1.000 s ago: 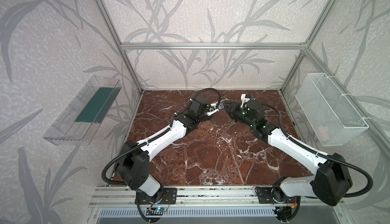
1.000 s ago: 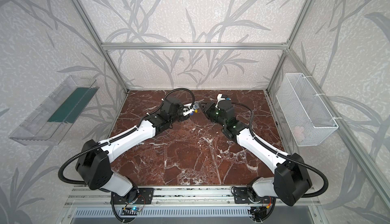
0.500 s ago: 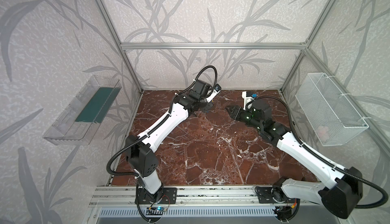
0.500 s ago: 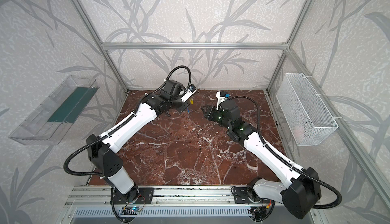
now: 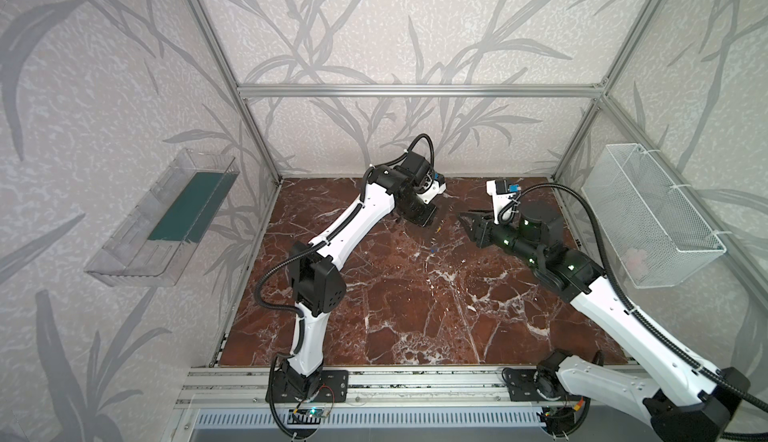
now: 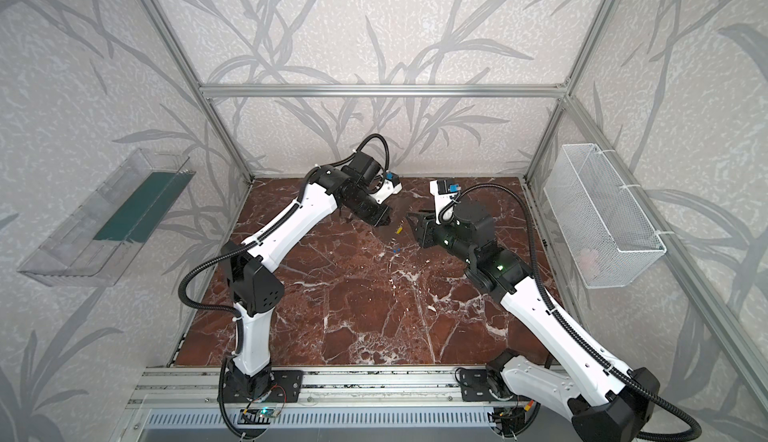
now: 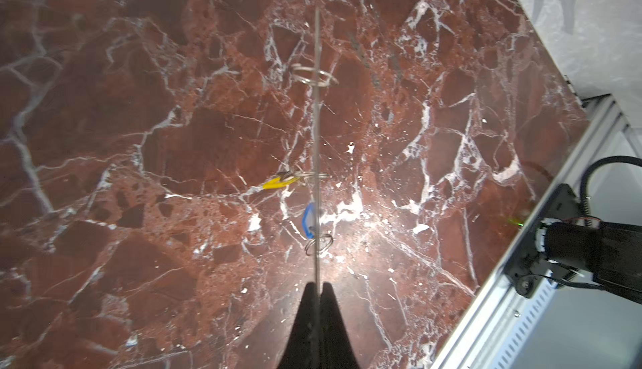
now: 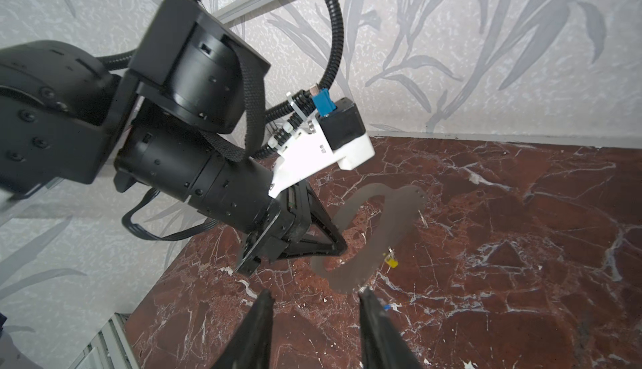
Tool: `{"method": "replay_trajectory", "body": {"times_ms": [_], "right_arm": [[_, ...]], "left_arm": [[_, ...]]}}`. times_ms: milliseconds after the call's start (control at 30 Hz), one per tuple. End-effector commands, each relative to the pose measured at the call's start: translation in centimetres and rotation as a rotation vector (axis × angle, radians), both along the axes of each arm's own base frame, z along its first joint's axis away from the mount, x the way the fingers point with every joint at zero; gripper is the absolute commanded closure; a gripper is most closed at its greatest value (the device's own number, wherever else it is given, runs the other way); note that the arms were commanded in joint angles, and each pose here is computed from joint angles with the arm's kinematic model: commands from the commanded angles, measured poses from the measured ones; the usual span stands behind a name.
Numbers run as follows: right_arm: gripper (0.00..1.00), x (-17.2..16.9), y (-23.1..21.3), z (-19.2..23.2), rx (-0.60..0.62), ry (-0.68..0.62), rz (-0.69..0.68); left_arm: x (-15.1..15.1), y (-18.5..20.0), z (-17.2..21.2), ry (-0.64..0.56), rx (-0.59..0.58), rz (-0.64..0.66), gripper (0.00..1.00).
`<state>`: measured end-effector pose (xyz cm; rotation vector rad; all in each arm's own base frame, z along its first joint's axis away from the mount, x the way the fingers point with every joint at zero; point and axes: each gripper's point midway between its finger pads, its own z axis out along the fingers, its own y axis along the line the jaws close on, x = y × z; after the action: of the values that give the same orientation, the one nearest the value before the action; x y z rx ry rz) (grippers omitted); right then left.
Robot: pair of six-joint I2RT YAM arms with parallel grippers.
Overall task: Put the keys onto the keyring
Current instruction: 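Lower the silver plate onto the table with the left gripper while the right withdraws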
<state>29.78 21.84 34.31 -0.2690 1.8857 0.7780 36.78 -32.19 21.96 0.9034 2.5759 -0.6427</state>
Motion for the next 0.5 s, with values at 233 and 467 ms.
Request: {"method": "replay_trajectory", "body": {"times_ms": [233,467], "right_arm": [[0.58,-1.2,0.5,-0.4,0.008,-0.015,0.061],[0.58,-1.0,1.0,-1.2,0.007,0.008,0.080]], "left_arm": [[-0.2,-3.6,-2.1,0.315,-0.163,0.179,1.00],[2.4,-6.7,-4.0,0.372,-0.277,0.254,1.00]]}}
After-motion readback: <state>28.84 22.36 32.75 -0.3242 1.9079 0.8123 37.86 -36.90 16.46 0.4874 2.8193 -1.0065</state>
